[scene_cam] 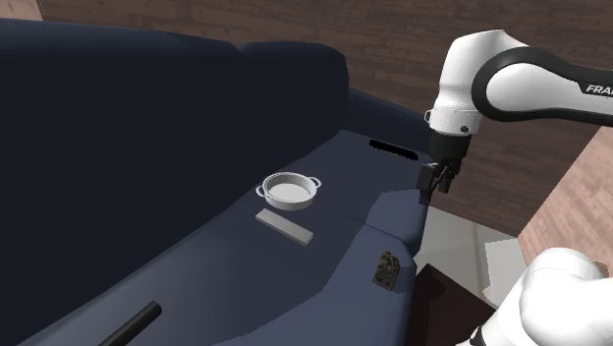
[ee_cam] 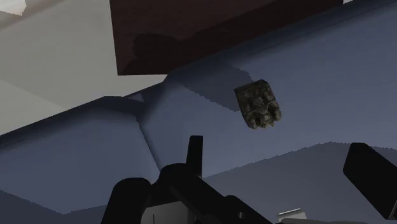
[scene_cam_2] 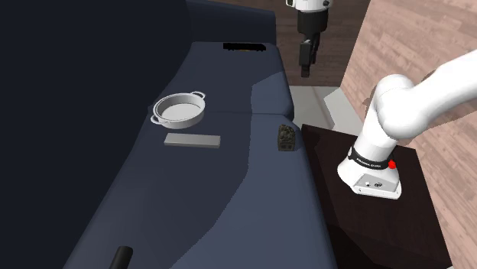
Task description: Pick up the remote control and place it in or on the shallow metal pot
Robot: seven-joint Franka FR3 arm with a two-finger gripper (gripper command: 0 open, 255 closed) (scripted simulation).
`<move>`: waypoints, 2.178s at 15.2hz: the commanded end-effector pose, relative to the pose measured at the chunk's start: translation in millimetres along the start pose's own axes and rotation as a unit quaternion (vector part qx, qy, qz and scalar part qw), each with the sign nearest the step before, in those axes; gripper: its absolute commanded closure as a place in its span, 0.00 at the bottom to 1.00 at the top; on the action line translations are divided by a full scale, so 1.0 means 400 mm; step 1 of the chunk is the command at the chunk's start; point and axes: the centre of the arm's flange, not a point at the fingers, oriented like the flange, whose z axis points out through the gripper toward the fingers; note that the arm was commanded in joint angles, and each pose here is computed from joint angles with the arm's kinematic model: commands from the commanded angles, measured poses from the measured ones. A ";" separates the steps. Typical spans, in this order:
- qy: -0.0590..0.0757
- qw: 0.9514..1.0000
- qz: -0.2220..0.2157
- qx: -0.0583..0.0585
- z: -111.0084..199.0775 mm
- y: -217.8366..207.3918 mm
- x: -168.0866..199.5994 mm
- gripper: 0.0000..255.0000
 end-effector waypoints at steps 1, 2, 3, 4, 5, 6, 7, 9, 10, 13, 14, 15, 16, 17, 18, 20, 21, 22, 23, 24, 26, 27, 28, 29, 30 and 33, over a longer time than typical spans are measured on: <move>0.000 1.000 0.000 0.000 0.000 0.000 0.000 0.00; 0.002 1.000 -0.003 0.001 0.016 -0.009 0.025 0.00; 0.005 1.000 -0.006 0.002 0.032 -0.018 0.050 0.00; 0.007 1.000 -0.009 0.003 0.048 -0.028 0.076 0.00; 0.009 1.000 -0.012 0.003 0.064 -0.038 0.101 0.00; 0.012 1.000 -0.016 0.004 0.079 -0.047 0.126 0.00; 0.014 1.000 -0.019 0.005 0.095 -0.057 0.152 0.00; 0.019 0.999 -0.025 0.007 0.126 -0.078 0.202 0.00; 0.021 0.999 -0.028 0.008 0.141 -0.089 0.228 0.00; 0.028 0.999 -0.037 0.010 0.185 -0.122 0.304 0.00; 0.031 0.999 -0.040 0.011 0.200 -0.133 0.329 0.00; 0.033 0.998 -0.043 0.012 0.214 -0.144 0.354 0.00; 0.035 0.998 -0.046 0.013 0.228 -0.156 0.380 0.00; 0.038 0.998 -0.050 0.013 0.242 -0.168 0.405 0.00; 0.040 0.998 -0.053 0.014 0.256 -0.180 0.430 0.00; 0.045 0.997 -0.059 0.016 0.284 -0.205 0.481 0.00; 0.047 0.997 -0.062 0.017 0.297 -0.217 0.506 0.00; 0.049 0.997 -0.065 0.018 0.311 -0.230 0.532 0.00; 0.052 0.996 -0.068 0.018 0.324 -0.243 0.557 0.00; 0.054 0.996 -0.071 0.019 0.337 -0.256 0.582 0.00; 0.059 0.995 -0.077 0.021 0.363 -0.283 0.633 0.00; 0.061 0.995 -0.080 0.022 0.376 -0.296 0.658 0.00; 0.063 0.994 -0.084 0.023 0.388 -0.310 0.683 0.00; 0.066 0.994 -0.087 0.023 0.401 -0.324 0.708 0.00; 0.068 0.993 -0.090 0.024 0.413 -0.338 0.733 0.00; 0.075 0.992 -0.099 0.027 0.449 -0.382 0.808 0.00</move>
